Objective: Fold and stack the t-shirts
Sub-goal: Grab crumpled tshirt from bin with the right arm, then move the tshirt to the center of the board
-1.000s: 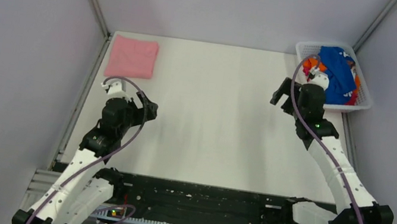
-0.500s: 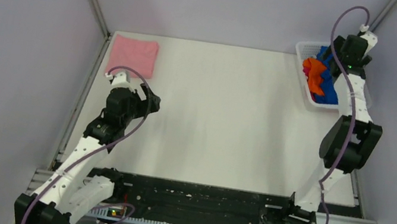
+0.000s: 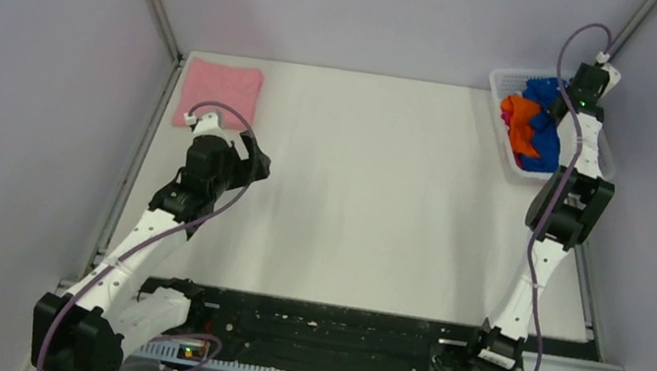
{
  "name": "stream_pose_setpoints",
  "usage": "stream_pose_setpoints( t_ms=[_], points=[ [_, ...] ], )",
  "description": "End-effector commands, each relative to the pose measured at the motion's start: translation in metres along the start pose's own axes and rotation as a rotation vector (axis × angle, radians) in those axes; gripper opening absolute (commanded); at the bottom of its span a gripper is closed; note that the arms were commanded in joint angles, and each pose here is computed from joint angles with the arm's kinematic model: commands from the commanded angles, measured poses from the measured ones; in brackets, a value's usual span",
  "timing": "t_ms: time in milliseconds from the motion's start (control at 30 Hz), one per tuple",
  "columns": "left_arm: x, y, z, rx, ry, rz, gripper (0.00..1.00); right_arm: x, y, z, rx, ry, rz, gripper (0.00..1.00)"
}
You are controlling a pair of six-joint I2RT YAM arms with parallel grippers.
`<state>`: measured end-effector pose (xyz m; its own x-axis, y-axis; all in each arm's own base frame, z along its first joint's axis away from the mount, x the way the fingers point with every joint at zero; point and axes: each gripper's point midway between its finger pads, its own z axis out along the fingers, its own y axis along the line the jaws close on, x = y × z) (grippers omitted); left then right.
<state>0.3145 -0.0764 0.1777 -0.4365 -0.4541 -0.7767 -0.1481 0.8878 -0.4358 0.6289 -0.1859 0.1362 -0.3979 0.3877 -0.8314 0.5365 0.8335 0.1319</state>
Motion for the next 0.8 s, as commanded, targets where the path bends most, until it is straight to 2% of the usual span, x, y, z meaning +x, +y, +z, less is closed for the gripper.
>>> stream_pose_setpoints(
  t_ms=[0,167,467,567,767],
  points=[
    [-0.028,-0.021,-0.005,0.066,-0.069,-0.011,0.99,-0.078,0.020,-0.032,-0.067,-0.197,0.039,0.00],
    [-0.032,-0.019,-0.012,0.059,-0.090,-0.024,0.99,-0.146,0.019,-0.084,-0.087,-0.351,0.032,0.00],
    [-0.036,-0.019,-0.028,0.078,-0.115,-0.037,0.99,-0.243,0.024,-0.228,-0.182,-0.615,-0.013,0.00],
    [-0.036,-0.017,-0.035,0.080,-0.125,-0.037,0.99,-0.259,0.046,-0.282,-0.345,-0.662,-0.025,0.00],
    [-0.034,-0.012,-0.044,0.065,-0.122,-0.042,0.99,-0.248,0.097,-0.372,-0.707,-0.648,-0.062,0.00]
  ],
)
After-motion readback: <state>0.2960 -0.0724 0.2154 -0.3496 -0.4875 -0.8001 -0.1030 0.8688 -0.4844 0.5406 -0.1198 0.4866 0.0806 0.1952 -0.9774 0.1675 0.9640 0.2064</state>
